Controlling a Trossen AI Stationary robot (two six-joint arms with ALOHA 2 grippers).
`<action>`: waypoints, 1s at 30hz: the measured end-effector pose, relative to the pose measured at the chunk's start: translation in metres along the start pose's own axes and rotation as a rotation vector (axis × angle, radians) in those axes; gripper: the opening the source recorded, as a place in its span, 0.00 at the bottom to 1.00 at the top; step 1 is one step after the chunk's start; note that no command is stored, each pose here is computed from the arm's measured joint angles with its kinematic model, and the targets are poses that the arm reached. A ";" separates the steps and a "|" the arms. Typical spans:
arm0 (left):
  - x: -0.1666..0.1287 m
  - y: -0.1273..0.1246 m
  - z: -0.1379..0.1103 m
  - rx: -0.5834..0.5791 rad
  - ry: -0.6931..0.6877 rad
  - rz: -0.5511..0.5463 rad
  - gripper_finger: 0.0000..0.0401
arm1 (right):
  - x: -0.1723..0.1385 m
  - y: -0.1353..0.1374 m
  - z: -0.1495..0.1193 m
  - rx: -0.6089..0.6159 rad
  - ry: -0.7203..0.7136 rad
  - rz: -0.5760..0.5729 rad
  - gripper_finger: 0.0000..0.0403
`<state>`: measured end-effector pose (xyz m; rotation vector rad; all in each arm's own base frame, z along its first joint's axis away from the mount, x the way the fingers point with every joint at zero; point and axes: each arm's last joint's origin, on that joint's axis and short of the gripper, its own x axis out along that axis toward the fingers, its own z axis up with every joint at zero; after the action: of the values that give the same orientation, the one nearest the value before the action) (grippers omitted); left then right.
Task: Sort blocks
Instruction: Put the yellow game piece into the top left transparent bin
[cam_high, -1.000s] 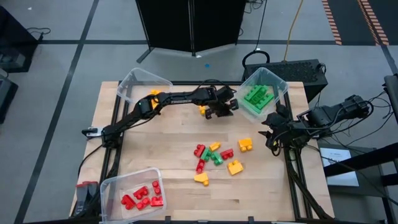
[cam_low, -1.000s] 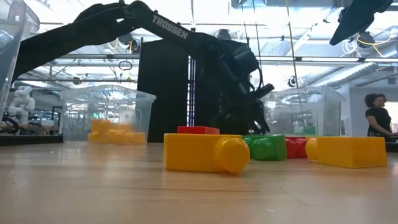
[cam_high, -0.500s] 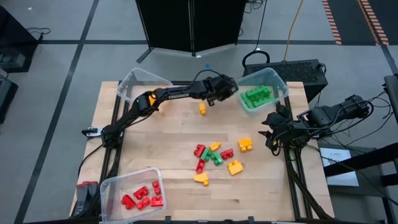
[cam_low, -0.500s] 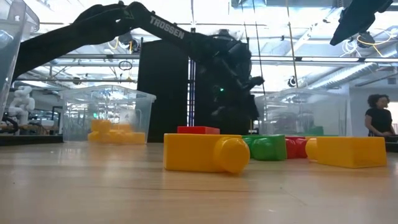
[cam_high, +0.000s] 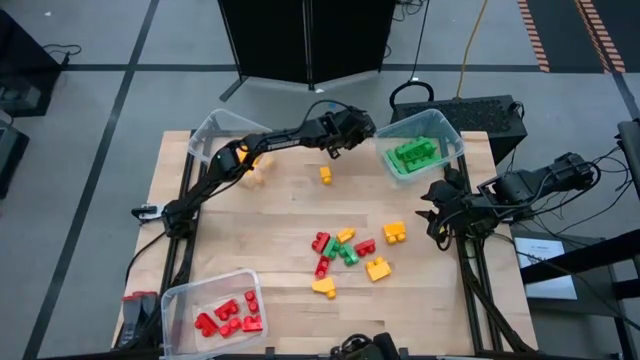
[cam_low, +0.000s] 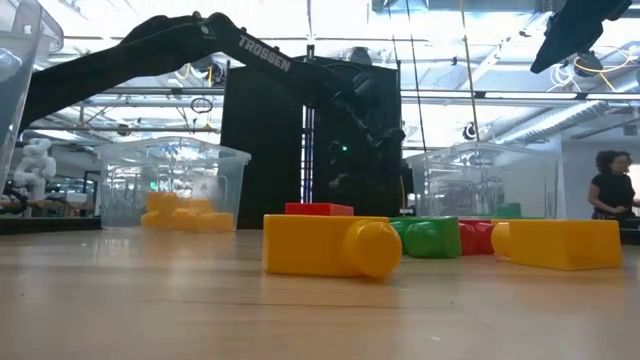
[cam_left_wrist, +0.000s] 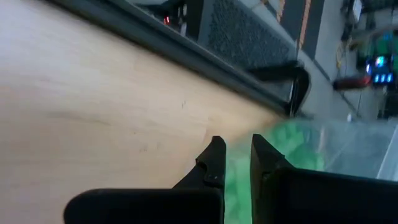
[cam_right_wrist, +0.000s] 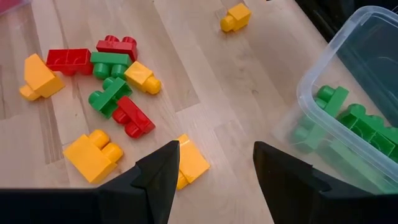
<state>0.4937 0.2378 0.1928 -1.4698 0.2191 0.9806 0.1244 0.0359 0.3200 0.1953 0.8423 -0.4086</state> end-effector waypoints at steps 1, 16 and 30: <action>0.000 0.000 -0.001 0.014 0.019 -0.001 0.00 | 0.000 0.000 0.000 0.000 -0.001 -0.001 0.50; -0.110 -0.032 0.013 0.261 0.036 0.107 0.00 | 0.000 0.000 0.000 0.003 -0.005 -0.002 0.50; -0.350 -0.065 -0.058 0.663 0.027 -0.236 0.00 | 0.052 0.033 -0.017 -0.255 -0.006 0.309 0.50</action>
<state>0.3469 0.0527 0.4648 -0.8739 0.3435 0.6108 0.1579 0.0573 0.2702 0.0848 0.8346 -0.0108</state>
